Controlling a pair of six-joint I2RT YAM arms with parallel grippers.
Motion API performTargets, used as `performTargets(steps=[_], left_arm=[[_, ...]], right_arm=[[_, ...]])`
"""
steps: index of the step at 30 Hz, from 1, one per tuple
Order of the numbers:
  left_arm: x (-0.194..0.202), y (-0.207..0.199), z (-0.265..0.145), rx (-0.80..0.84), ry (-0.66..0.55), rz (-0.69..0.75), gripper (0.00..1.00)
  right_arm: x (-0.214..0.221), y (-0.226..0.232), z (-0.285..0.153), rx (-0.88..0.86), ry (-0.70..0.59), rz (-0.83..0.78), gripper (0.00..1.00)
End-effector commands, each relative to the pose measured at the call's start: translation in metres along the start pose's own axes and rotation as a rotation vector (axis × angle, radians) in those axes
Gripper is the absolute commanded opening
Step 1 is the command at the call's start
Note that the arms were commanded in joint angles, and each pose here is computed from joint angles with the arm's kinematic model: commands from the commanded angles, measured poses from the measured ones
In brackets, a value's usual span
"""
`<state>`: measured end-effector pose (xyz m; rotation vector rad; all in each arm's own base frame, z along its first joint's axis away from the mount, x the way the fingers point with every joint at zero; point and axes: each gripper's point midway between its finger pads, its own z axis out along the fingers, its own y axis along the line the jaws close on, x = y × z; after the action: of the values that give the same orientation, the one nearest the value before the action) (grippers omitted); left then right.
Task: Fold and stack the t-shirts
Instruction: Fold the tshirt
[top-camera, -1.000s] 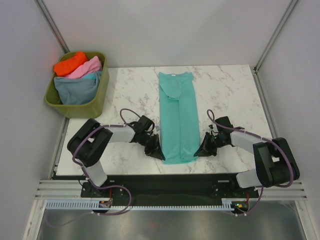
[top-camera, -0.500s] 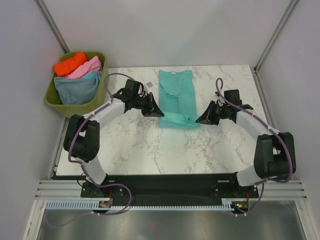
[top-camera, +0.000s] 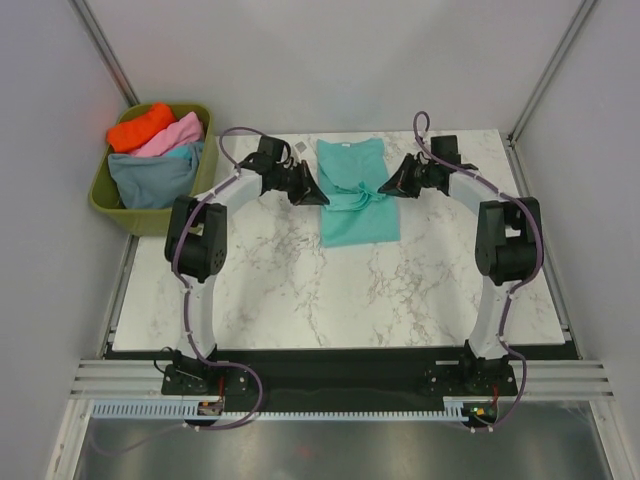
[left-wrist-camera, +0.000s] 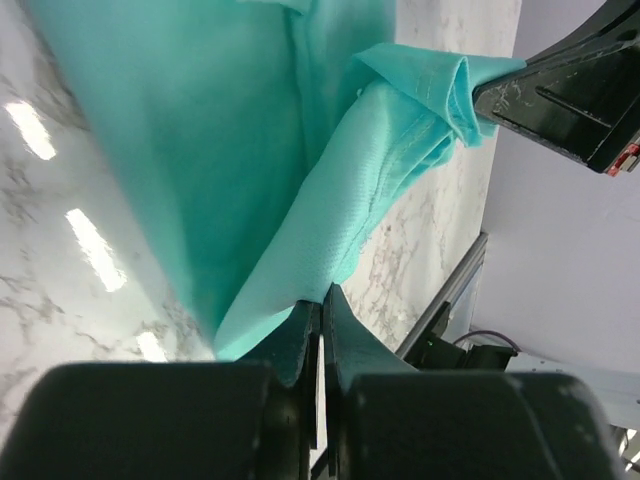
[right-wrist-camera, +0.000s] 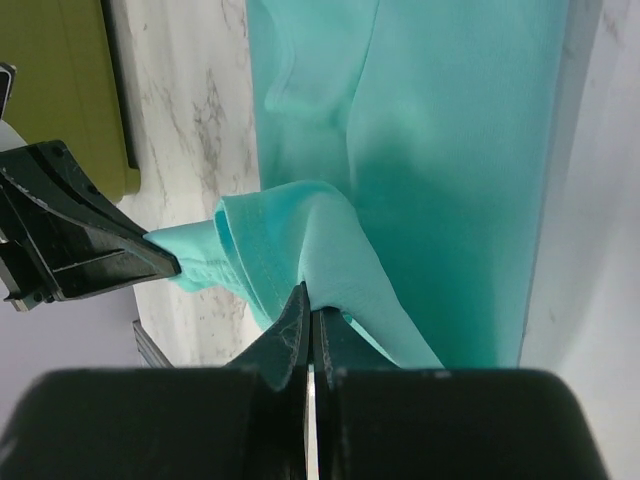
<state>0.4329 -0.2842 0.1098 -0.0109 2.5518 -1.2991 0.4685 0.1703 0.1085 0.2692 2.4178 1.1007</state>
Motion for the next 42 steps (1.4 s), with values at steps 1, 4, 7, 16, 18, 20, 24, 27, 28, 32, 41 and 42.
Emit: performTargets(steps=[1, 4, 7, 16, 18, 20, 24, 27, 28, 32, 41, 42], left_arm=[[-0.037, 0.007, 0.000, 0.014, -0.065, 0.078, 0.02], [-0.062, 0.016, 0.008, -0.006, -0.106, 0.119, 0.02], [-0.082, 0.013, 0.012, -0.012, -0.147, 0.186, 0.35], [-0.087, -0.020, -0.021, -0.028, -0.197, 0.264, 0.76], [-0.059, -0.017, -0.028, -0.030, -0.142, 0.194, 0.75], [-0.027, -0.006, -0.027, -0.022, -0.066, 0.118, 0.74], [0.012, 0.014, -0.026, -0.039, 0.013, 0.004, 0.71], [0.029, 0.028, -0.020, -0.049, 0.045, -0.044, 0.70], [0.033, 0.033, -0.017, -0.053, 0.058, -0.058, 0.70], [0.042, 0.045, -0.003, -0.067, 0.081, -0.082, 0.68], [0.062, 0.050, 0.031, -0.073, 0.159, -0.111, 0.66], [0.064, 0.051, 0.034, -0.074, 0.164, -0.117, 0.66]], right_arm=[[-0.034, 0.008, 0.014, -0.040, -0.052, -0.076, 0.00], [-0.046, 0.005, 0.025, -0.042, -0.067, -0.090, 0.00], [-0.055, 0.002, 0.034, -0.038, -0.082, -0.117, 0.30], [-0.076, 0.035, -0.013, -0.056, -0.145, -0.242, 0.64], [-0.062, 0.022, -0.027, -0.029, -0.122, -0.200, 0.64], [-0.035, -0.004, -0.032, 0.001, -0.056, -0.123, 0.64], [0.015, -0.028, -0.035, 0.002, 0.050, -0.021, 0.64], [0.040, -0.056, -0.035, 0.019, 0.106, 0.074, 0.64], [0.046, -0.060, -0.033, 0.020, 0.121, 0.082, 0.64], [0.059, -0.074, -0.024, 0.033, 0.163, 0.122, 0.64], [0.063, -0.086, -0.012, 0.038, 0.192, 0.175, 0.63], [0.064, -0.086, -0.012, 0.039, 0.195, 0.180, 0.63]])
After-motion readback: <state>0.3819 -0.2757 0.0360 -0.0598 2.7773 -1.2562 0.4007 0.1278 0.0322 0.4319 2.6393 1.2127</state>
